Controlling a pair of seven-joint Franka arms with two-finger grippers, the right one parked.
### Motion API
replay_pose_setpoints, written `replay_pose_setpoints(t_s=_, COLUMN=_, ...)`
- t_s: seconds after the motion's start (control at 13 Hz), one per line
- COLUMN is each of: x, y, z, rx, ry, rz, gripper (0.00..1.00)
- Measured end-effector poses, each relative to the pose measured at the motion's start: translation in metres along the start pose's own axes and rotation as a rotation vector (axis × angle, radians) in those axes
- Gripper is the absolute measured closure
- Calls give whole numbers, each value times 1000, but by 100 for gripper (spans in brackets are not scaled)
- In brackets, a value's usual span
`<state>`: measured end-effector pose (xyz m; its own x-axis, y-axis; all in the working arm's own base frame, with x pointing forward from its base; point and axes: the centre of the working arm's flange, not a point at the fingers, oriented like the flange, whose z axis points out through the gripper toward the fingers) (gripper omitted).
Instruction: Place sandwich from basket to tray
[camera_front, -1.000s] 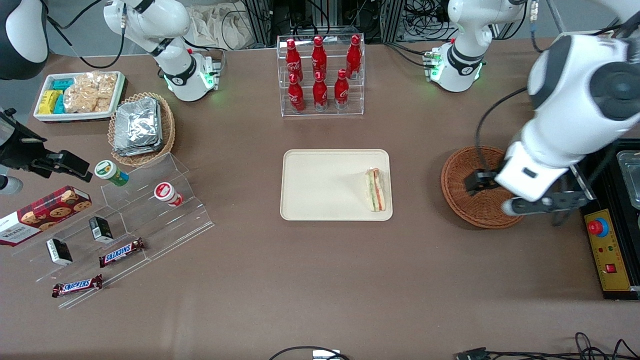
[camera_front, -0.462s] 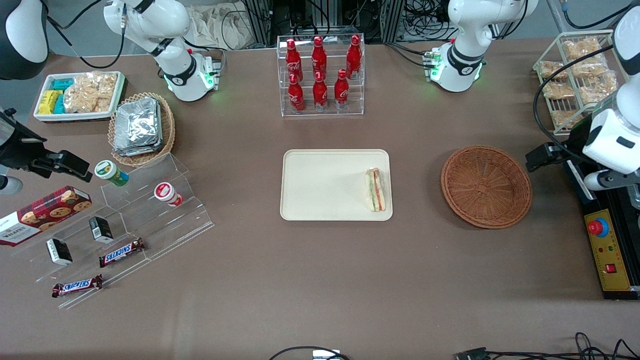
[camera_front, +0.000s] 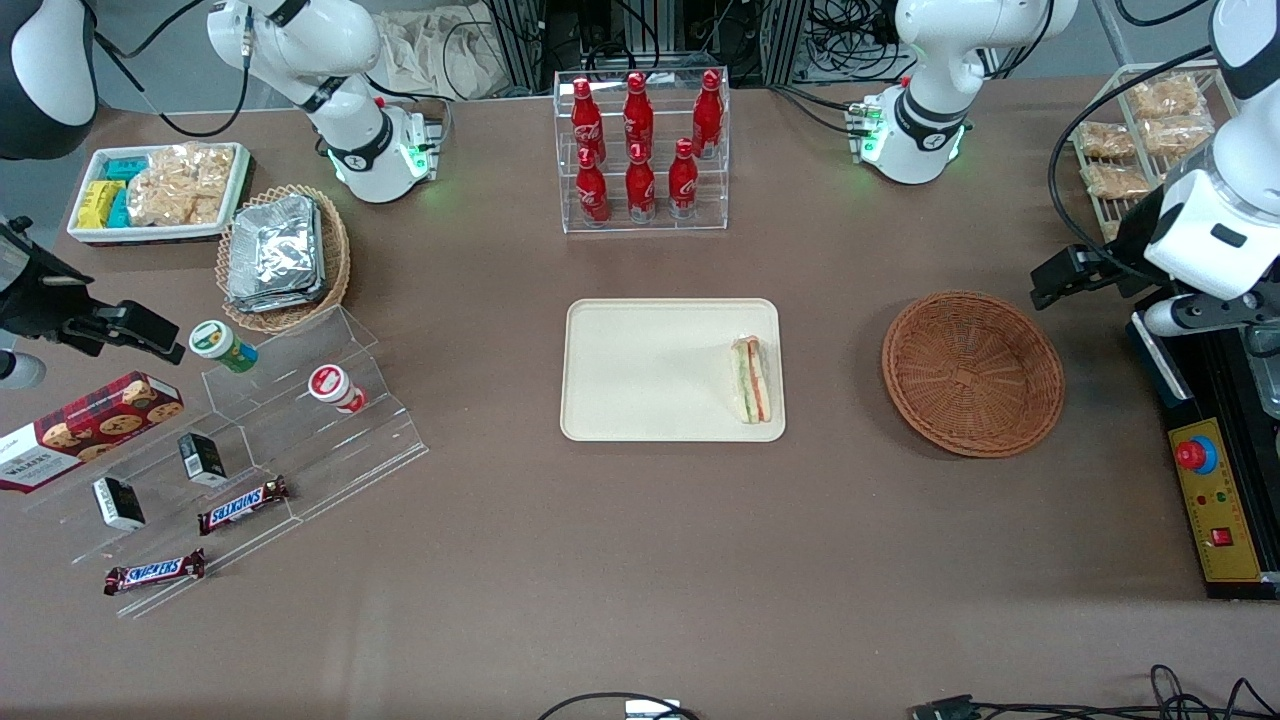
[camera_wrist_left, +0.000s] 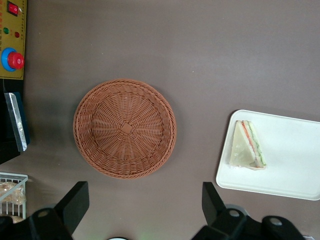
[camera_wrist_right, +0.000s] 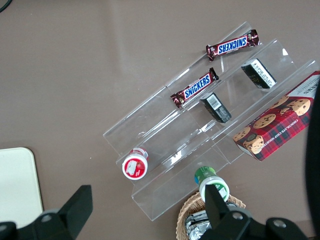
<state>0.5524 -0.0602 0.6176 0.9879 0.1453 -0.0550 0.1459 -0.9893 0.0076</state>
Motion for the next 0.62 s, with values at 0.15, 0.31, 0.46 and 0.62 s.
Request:
replay_pose_setpoints(t_s=0.15, x=2, y=-9, z=0, rx=0, ry=0, rz=-16, gripper=0)
replay_pose_setpoints(t_s=0.31, x=3, y=-13, z=-1, rx=-1, ry=0, rz=-24, gripper=0)
replay_pose_setpoints(t_s=0.46, x=3, y=-13, z=-1, rx=-1, ry=0, rz=-24, gripper=0)
replay_pose_setpoints(t_s=0.62, x=3, y=-13, z=-1, rx=0, ry=0, rz=-24, gripper=0)
